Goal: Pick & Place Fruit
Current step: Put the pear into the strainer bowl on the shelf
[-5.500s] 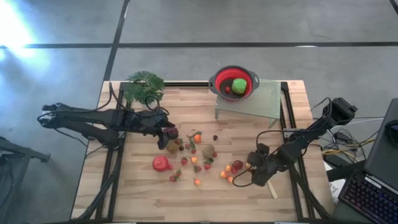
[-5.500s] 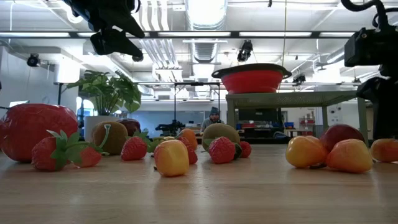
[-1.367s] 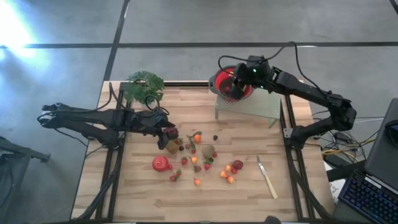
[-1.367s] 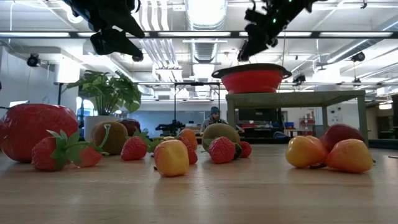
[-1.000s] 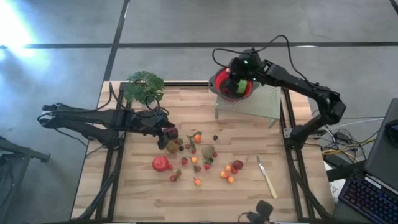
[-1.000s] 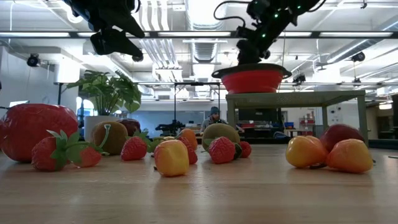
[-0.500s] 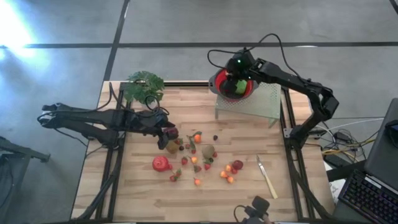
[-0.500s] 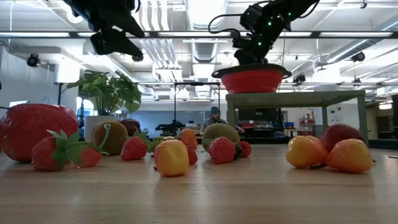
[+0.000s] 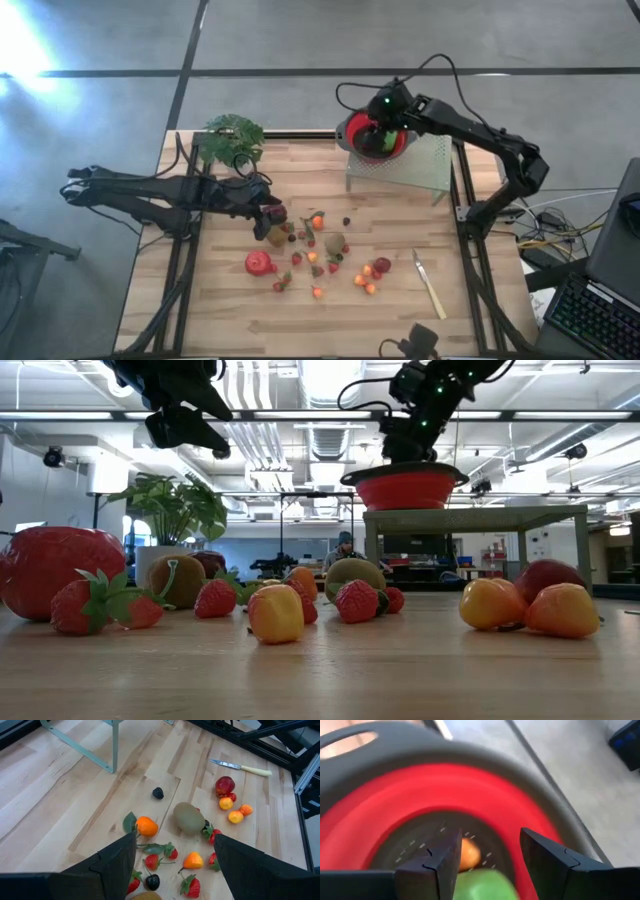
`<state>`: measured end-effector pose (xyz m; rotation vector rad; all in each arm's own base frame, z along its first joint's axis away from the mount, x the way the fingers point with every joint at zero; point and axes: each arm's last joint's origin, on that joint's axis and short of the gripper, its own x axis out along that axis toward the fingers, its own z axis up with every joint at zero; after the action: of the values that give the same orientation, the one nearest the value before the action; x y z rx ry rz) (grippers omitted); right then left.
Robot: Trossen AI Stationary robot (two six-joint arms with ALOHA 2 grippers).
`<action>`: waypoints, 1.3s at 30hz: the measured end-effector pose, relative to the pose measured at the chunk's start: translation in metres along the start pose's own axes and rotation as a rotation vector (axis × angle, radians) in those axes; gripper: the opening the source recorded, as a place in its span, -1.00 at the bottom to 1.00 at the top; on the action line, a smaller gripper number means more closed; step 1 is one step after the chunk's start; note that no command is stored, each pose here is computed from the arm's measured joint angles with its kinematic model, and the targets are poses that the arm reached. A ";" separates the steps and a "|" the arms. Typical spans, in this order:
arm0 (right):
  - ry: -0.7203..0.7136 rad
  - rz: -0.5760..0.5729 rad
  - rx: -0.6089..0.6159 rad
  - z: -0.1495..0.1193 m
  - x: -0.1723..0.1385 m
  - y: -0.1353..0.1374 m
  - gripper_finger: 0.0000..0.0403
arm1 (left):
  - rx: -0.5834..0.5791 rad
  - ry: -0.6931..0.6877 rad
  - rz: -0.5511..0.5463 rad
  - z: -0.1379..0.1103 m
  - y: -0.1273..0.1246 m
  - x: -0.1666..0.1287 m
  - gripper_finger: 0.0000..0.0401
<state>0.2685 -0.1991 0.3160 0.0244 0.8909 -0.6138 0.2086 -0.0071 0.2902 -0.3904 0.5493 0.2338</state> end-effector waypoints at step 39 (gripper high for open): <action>-0.078 0.331 -0.233 -0.063 -0.074 0.181 -0.95 | 0.000 0.000 0.000 0.000 0.000 0.000 0.36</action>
<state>0.2811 0.0042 0.2891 -0.0605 0.8548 -0.1991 0.2086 -0.0071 0.2902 -0.3905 0.5492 0.2337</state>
